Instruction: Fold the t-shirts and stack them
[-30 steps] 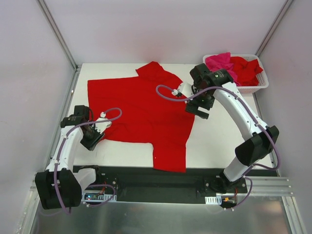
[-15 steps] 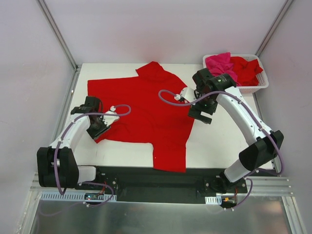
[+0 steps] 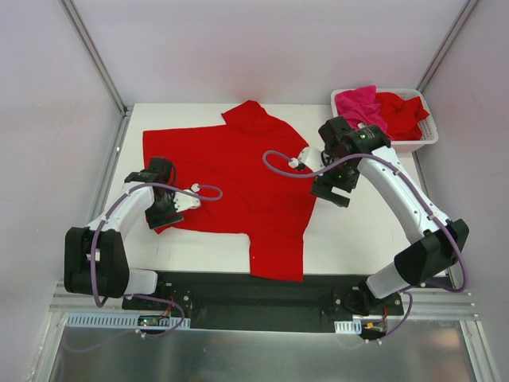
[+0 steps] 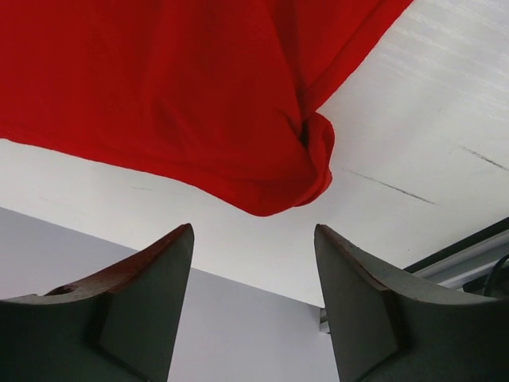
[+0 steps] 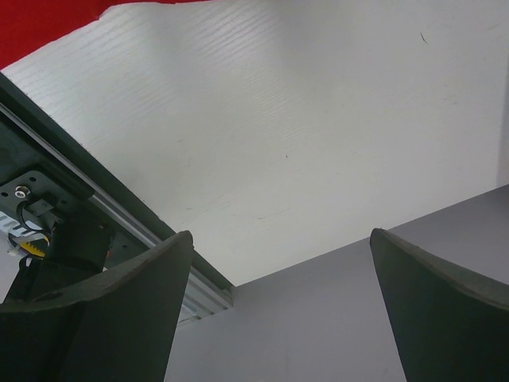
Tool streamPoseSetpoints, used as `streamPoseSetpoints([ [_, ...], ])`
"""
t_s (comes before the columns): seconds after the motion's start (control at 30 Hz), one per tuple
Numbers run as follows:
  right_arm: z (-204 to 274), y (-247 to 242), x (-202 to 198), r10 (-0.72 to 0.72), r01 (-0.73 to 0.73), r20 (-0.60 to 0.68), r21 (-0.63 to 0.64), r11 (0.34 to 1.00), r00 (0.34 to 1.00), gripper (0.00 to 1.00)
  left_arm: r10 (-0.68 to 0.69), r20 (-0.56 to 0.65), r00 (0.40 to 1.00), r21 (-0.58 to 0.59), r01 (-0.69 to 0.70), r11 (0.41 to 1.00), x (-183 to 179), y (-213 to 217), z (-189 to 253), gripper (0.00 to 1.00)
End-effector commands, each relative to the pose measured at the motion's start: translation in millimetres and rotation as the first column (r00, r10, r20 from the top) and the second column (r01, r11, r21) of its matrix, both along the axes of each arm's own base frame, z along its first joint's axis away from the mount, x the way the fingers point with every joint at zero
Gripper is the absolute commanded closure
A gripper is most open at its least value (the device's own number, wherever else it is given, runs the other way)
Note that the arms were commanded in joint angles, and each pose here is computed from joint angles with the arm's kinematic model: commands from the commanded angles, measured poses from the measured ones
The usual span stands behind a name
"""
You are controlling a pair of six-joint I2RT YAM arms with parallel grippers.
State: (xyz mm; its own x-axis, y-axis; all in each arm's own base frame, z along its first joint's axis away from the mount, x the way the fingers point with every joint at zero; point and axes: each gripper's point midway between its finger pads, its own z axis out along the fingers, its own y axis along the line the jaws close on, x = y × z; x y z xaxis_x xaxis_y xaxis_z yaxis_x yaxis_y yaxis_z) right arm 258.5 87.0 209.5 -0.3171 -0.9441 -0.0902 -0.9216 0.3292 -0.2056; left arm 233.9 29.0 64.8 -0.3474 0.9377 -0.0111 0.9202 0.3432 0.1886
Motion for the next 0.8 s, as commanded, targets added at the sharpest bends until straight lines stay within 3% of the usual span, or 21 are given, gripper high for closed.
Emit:
streamPoseSetpoints([
  [0.0,6,-14,-25,-0.011,0.010,-0.048,-0.013,1.000,0.999,0.04,-0.073,-0.041,0.997,0.022,0.074,0.997,1,2,-4,0.39],
  [0.4,4,-19,-28,-0.021,0.019,-0.057,-0.028,0.999,0.998,0.04,-0.151,-0.104,0.983,0.023,0.154,0.988,-22,-7,-13,0.40],
  [0.77,6,-19,-30,-0.028,0.026,-0.065,-0.029,0.999,0.997,0.04,-0.117,-0.171,0.978,0.024,0.122,0.992,-21,-8,-27,0.42],
])
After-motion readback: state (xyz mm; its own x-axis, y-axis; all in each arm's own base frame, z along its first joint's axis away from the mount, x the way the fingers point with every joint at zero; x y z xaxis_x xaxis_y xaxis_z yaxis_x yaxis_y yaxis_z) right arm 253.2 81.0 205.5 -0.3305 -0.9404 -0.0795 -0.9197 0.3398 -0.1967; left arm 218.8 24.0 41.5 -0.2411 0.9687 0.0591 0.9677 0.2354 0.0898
